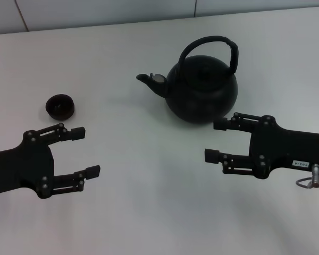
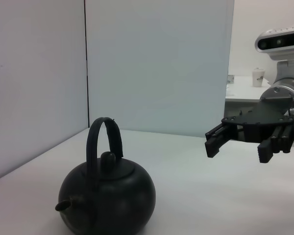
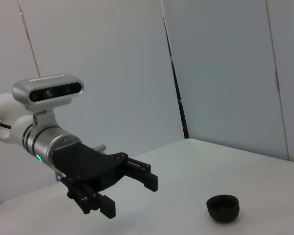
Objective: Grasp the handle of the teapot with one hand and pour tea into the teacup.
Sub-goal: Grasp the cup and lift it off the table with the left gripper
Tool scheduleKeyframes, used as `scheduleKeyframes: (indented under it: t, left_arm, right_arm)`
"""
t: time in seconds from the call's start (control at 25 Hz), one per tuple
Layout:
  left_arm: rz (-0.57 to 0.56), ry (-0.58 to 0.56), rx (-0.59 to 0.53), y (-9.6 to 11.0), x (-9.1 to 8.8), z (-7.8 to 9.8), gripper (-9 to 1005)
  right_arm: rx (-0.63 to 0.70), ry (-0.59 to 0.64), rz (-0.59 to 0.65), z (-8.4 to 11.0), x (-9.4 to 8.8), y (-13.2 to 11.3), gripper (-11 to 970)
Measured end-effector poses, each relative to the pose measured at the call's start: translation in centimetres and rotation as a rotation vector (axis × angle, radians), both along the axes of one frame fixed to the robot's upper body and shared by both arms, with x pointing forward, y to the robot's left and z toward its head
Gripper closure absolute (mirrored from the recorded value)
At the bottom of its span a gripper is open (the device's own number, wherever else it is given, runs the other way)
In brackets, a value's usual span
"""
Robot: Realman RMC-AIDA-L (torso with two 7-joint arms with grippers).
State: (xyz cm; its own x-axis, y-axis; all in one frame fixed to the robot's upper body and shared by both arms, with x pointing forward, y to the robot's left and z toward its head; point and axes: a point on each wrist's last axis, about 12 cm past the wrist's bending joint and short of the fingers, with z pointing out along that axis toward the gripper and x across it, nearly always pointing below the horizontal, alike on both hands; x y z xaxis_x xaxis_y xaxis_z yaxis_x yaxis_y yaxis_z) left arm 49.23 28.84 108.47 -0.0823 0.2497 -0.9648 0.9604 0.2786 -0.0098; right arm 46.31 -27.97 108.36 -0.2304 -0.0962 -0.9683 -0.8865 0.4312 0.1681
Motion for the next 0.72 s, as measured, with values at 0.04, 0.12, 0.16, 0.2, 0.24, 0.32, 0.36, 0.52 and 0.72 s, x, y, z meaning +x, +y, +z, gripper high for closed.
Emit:
scheduleKeyframes:
  t: [0.04,0.12,0.16,0.2,0.24,0.32,0.36,0.52,0.72]
  left_arm:
    - [0.0,0.0,0.0,0.0,0.0,0.0,182]
    - [0.001,0.0,0.0,0.03,-0.02,-0.01,183]
    - [0.001,0.0,0.0,0.03,-0.02,-0.01,184]
    - [0.001,0.0,0.0,0.03,-0.02,-0.01,184]
    - [0.001,0.0,0.0,0.03,-0.02,-0.01,184]
    - [0.001,0.001,0.0,0.02,-0.03,-0.01,185]
    - [0.001,0.001,0.0,0.03,-0.04,-0.02,185]
    - [0.002,0.001,0.0,0.04,-0.03,-0.02,187]
    - [0.025,-0.026,-0.005,0.19,-0.01,-0.15,189]
  right_arm:
    - [0.0,0.0,0.0,0.0,0.0,0.0,207]
    - [0.0,-0.001,0.001,0.02,0.04,0.02,208]
    - [0.0,-0.001,0.001,0.02,0.04,0.02,208]
    - [0.0,-0.001,0.002,0.04,0.06,0.04,209]
    - [0.0,-0.002,0.002,0.04,0.07,0.05,209]
    - [0.0,-0.002,0.004,0.05,0.09,0.1,210]
    - [0.0,-0.002,0.004,0.05,0.09,0.1,210]
    - [0.0,-0.002,0.004,0.05,0.11,0.12,211]
    - [0.002,-0.005,-0.008,0.08,0.33,0.09,213]
